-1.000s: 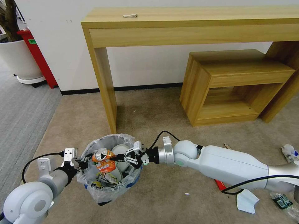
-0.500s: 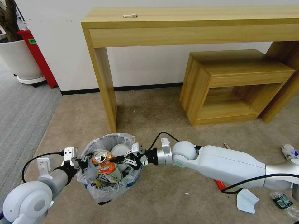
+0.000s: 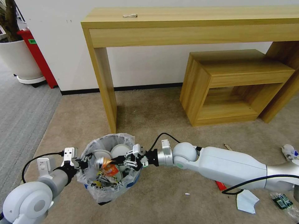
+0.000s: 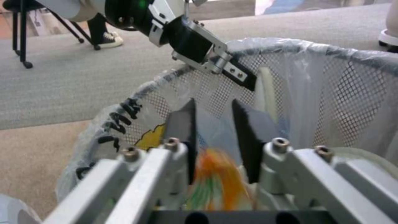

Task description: Pick up the trash bin and place the garbage on the floor into it.

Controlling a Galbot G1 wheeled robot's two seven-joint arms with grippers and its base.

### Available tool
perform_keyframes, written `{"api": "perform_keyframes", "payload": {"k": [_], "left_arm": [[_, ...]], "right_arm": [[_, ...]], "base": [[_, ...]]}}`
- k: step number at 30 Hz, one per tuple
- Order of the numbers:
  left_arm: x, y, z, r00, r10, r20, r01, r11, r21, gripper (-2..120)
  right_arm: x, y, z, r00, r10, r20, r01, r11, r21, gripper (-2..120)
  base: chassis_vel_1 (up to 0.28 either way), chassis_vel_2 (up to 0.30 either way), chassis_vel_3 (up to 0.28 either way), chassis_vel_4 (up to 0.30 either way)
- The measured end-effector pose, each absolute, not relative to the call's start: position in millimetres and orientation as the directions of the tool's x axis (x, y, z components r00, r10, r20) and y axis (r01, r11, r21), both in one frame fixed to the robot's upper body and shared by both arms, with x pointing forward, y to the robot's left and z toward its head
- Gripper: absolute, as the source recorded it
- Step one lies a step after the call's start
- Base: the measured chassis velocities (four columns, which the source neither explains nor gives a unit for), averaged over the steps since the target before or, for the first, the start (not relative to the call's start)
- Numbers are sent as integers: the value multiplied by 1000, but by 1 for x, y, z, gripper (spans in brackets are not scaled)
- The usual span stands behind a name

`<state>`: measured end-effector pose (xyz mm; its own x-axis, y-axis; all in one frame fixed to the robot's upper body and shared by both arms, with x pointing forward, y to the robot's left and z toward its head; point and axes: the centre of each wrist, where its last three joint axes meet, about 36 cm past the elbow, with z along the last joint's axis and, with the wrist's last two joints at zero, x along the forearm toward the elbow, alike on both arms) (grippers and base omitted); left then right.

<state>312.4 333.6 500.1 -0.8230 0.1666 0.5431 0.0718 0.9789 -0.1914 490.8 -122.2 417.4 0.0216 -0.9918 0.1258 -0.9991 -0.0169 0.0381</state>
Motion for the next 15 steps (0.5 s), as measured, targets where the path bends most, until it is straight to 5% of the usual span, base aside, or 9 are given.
{"api": "perform_keyframes", "payload": {"k": [15], "left_arm": [[313, 335, 496, -821, 160, 548, 61, 979, -193, 1]], "right_arm": [[492, -113, 433, 3, -999, 51, -1000, -2, 20, 86]], "base": [[0, 0, 0, 0]]}}
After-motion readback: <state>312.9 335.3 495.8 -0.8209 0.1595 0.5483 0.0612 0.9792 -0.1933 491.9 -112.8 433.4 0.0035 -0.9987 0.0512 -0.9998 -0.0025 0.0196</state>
